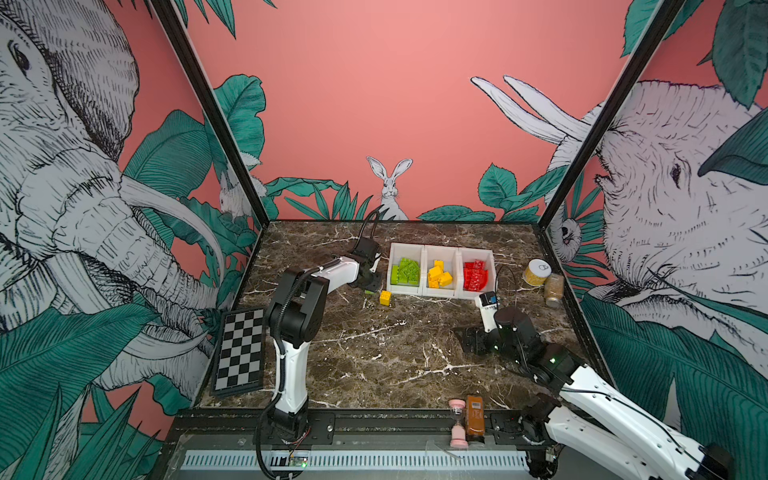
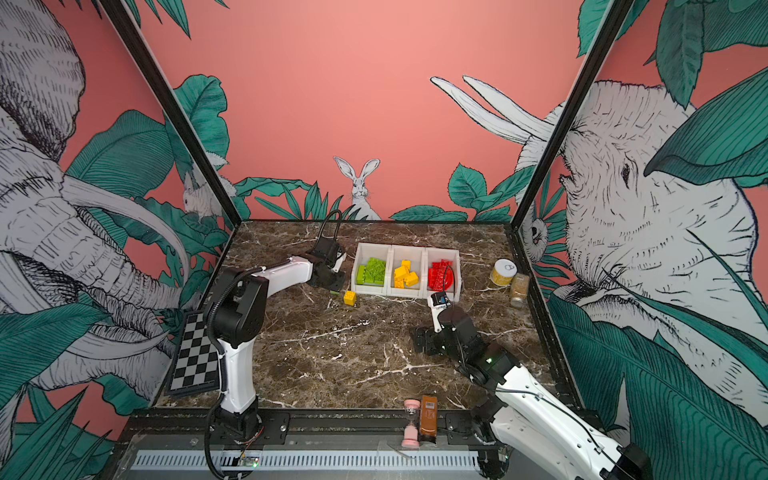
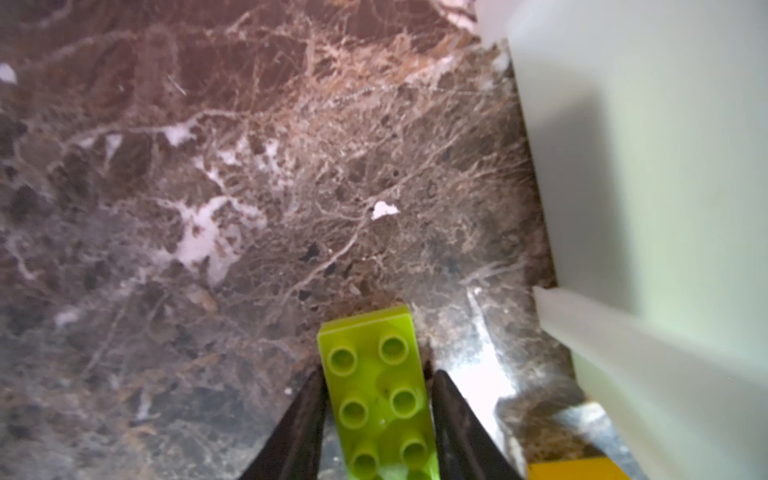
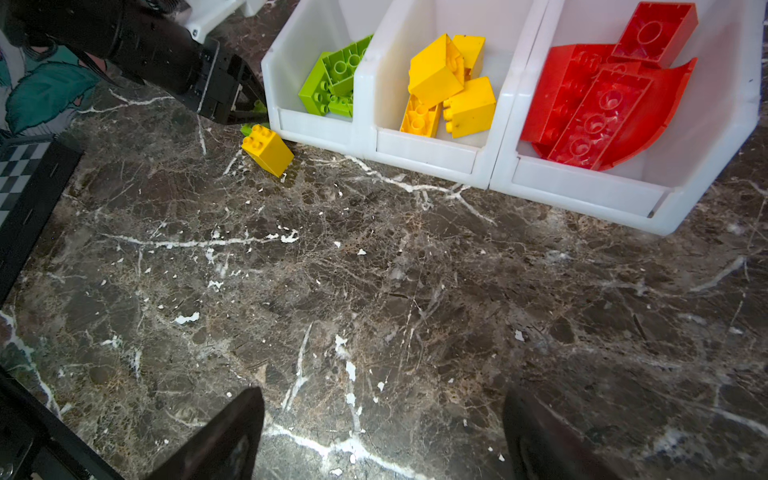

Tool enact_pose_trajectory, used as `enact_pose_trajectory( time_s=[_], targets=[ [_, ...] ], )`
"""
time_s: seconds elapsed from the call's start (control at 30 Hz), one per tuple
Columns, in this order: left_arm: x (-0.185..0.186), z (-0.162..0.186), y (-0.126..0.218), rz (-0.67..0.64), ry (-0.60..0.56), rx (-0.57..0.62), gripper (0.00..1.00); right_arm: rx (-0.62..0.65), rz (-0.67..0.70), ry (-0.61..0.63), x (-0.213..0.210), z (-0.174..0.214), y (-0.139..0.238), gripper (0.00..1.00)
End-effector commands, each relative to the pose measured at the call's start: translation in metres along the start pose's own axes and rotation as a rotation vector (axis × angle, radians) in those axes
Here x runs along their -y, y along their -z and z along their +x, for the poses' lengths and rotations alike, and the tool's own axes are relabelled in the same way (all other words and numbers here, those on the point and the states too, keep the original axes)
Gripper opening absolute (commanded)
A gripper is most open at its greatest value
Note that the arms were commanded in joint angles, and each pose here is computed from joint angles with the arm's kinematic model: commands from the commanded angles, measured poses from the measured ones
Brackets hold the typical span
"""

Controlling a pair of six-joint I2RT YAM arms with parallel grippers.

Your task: Sort the legos into containers by color

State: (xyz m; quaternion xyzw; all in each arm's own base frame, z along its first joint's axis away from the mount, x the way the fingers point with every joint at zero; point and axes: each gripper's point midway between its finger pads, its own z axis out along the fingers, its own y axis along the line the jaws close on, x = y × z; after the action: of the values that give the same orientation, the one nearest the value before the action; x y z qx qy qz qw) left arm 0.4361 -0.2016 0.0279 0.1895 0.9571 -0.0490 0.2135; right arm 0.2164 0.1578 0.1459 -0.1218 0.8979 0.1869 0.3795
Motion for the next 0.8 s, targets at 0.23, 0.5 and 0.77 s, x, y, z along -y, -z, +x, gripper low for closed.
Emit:
enact_pose_trajectory(
  time_s=[0.23, 0.5, 0.77],
  targets=[
    [-0.006, -0.022, 0.043, -0.018, -0.005, 0.065, 0.27, 0.032, 0.001, -0.009, -0.001, -0.010, 0.003, 0.88],
    [0.020, -0.068, 0.133, 0.080, -0.042, 0.239, 0.23, 0.064, 0.018, -0.017, 0.004, -0.010, 0.007, 0.88],
    [0.087, -0.099, 0.142, 0.209, -0.185, 0.299, 0.23, 0.104, 0.026, -0.045, 0.008, -0.013, 0.015, 0.89]
  ],
)
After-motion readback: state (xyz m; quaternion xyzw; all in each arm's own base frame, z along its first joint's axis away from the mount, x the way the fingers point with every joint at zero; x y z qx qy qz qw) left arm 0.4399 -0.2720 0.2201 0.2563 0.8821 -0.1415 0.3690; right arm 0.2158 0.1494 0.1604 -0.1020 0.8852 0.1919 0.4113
